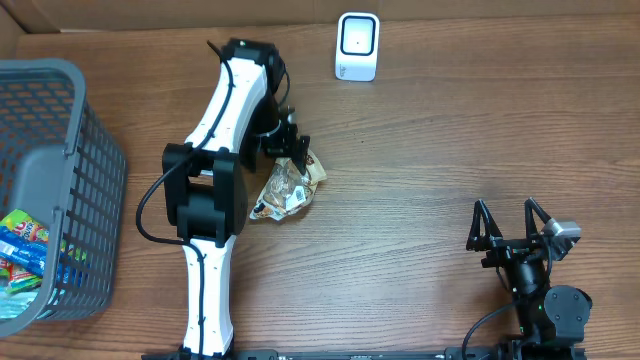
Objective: Scan the item barcode
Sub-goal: 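Carry the clear snack packet out and drop it on the table centre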
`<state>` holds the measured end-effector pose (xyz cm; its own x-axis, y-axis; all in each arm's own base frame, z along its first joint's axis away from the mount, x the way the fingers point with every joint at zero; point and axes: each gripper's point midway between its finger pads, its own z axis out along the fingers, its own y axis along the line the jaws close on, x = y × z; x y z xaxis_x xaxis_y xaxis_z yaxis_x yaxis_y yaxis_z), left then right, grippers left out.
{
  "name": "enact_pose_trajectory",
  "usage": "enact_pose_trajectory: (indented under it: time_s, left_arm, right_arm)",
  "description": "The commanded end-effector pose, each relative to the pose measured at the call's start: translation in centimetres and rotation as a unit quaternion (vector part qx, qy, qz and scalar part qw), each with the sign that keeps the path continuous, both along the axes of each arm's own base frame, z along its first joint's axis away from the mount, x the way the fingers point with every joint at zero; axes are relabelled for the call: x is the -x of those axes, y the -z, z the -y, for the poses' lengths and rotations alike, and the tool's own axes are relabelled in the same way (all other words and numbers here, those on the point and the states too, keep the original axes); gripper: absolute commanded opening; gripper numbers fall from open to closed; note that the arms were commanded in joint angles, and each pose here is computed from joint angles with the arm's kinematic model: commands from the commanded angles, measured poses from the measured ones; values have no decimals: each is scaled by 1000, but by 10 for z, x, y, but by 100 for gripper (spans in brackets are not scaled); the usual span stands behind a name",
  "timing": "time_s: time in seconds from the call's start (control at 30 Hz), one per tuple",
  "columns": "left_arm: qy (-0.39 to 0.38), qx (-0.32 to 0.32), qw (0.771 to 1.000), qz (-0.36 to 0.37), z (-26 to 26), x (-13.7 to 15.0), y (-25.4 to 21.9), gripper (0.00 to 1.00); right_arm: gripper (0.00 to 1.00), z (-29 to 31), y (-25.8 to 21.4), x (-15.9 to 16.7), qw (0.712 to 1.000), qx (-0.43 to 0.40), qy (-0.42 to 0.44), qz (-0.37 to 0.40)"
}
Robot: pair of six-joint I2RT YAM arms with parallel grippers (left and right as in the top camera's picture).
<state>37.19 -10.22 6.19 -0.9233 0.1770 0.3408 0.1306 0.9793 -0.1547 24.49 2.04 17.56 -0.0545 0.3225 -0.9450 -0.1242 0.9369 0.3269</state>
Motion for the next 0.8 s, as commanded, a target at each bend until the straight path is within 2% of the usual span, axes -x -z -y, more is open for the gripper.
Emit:
enact_pose_trajectory:
  time_s: [0.0, 0.17, 0.27, 0.37, 0.47, 0.57, 0.67, 0.77]
  left_arm:
    - [-16, 17, 991, 130, 4, -40, -70, 100]
    - [-77, -6, 952, 297, -20, -57, -180, 100]
    - [-134, -30, 914, 381, -55, -42, -246, 100]
    - [-195, -43, 879, 434, -96, -18, -293, 100]
    - [-289, -57, 833, 468, -150, 11, -328, 100]
    - [-390, -84, 783, 477, -209, 40, -345, 100]
    - [-483, -110, 732, 468, -272, 71, -348, 100]
    - [-564, -110, 693, 435, -322, 99, -333, 100]
  right_arm:
    - [100, -2, 2, 0, 1000, 0, -6, 2]
    - [100, -3, 2, 0, 1000, 0, -6, 2]
    - [100, -2, 2, 0, 1000, 0, -6, 2]
    - [100, -3, 2, 0, 1000, 0, -6, 2]
    - [100, -4, 2, 0, 1000, 0, -10, 2]
    - [100, -6, 1, 1, 1000, 0, -15, 2]
    - [100, -7, 1, 1, 1000, 0, -19, 2]
    - [100, -7, 1, 1, 1000, 0, -19, 3]
